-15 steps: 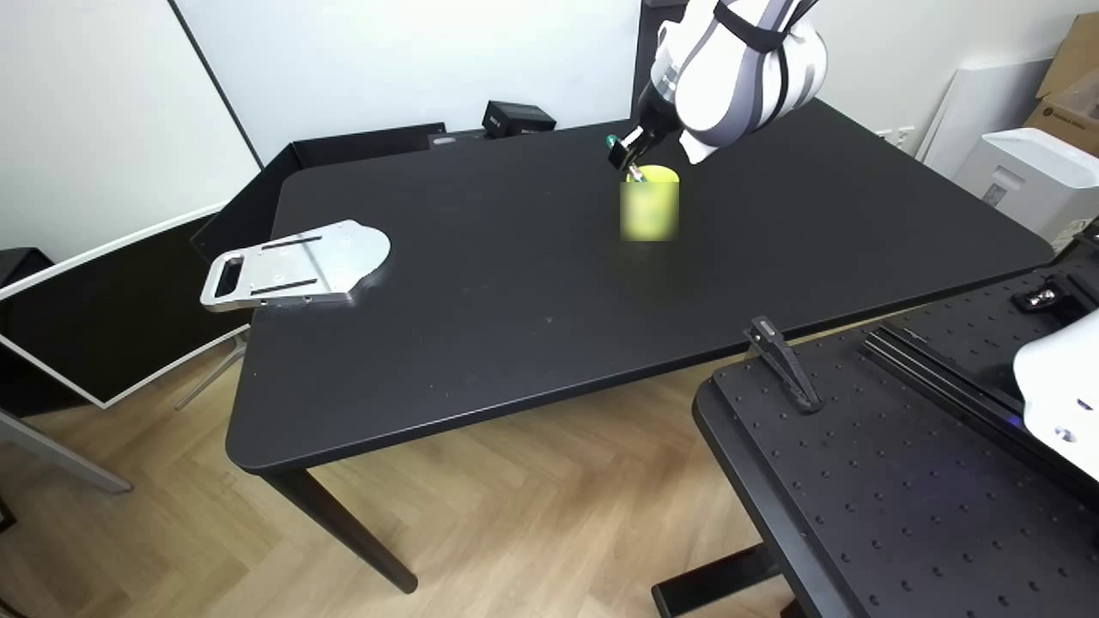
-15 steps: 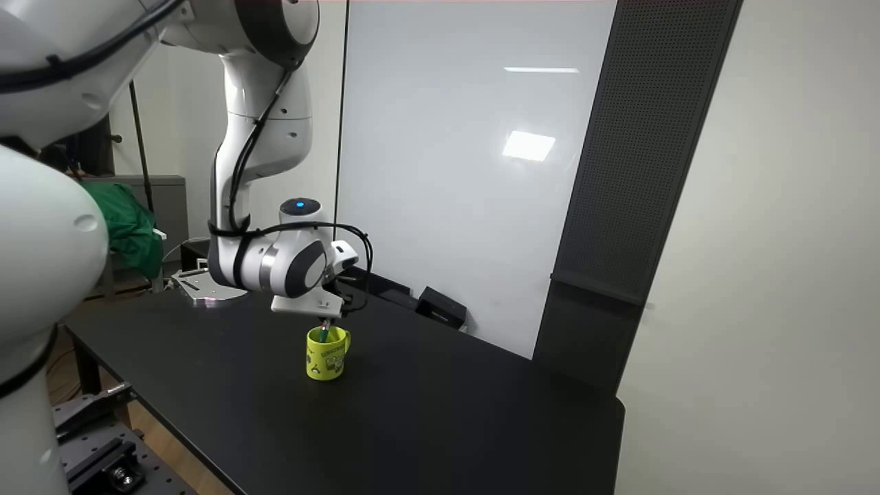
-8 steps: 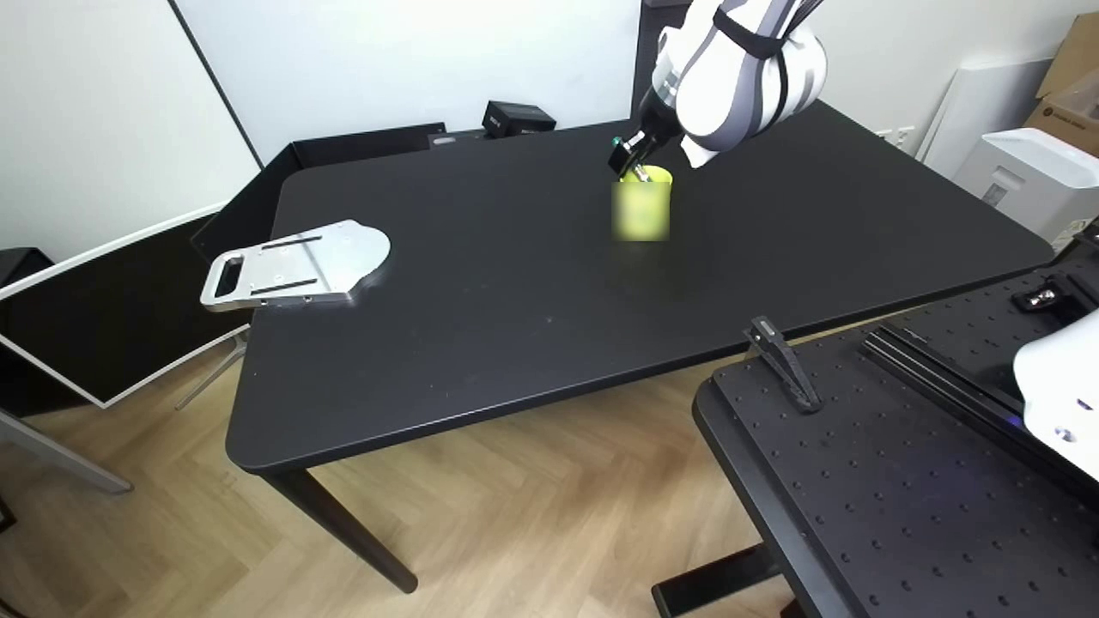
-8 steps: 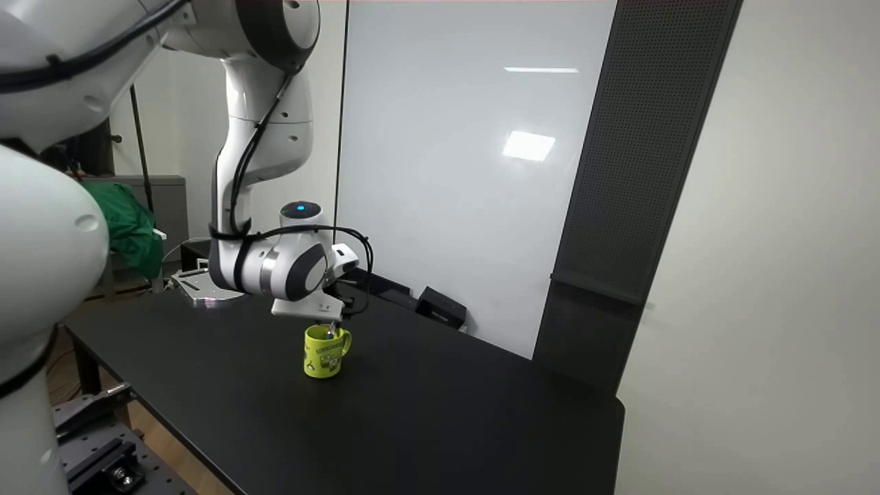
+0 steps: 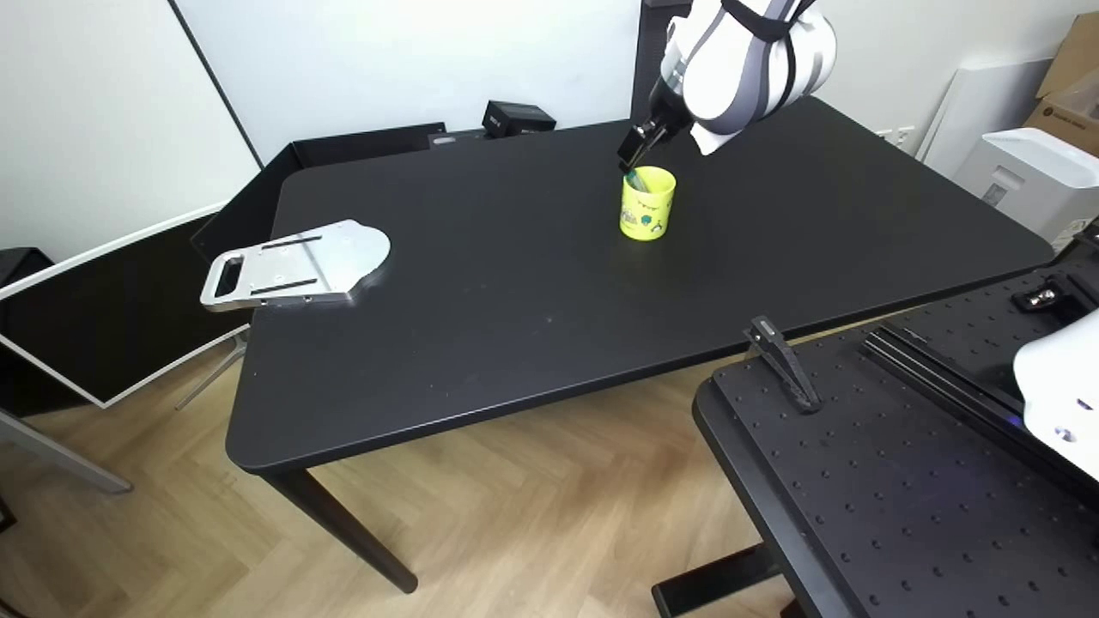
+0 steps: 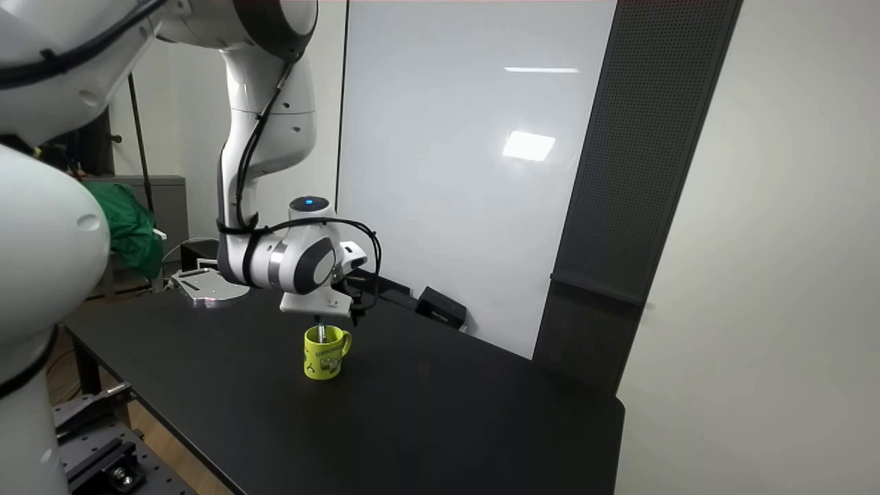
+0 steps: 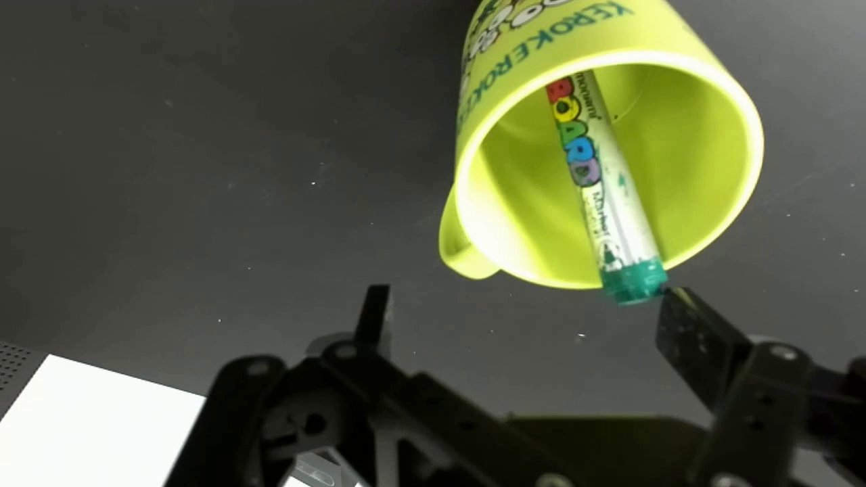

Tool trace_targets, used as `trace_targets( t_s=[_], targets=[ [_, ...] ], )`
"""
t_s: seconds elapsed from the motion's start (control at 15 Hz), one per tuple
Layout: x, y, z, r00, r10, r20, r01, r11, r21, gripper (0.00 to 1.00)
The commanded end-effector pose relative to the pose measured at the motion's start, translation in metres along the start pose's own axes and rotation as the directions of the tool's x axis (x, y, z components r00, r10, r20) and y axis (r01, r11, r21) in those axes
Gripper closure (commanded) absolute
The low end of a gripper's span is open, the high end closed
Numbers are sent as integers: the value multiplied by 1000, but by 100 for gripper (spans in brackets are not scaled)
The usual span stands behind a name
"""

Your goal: Put a marker in the mug

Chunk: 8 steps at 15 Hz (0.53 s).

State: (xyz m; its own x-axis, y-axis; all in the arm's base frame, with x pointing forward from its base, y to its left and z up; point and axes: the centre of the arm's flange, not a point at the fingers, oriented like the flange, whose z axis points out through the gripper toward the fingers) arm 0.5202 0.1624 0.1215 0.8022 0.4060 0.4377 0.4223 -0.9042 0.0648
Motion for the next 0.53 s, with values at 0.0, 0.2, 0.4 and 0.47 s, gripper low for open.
trace_targets(
  t_s=[0.0,0.2,0.4,0.47],
  targets=[
    [14,8,-37,999,22,39,-21,1000,-16,0],
    [24,16,-57,993,36,111,-37,999,-1,0],
    [32,20,-77,967,96,235,-107,994,35,0],
    [34,21,-82,956,117,270,-130,991,31,0]
  ],
)
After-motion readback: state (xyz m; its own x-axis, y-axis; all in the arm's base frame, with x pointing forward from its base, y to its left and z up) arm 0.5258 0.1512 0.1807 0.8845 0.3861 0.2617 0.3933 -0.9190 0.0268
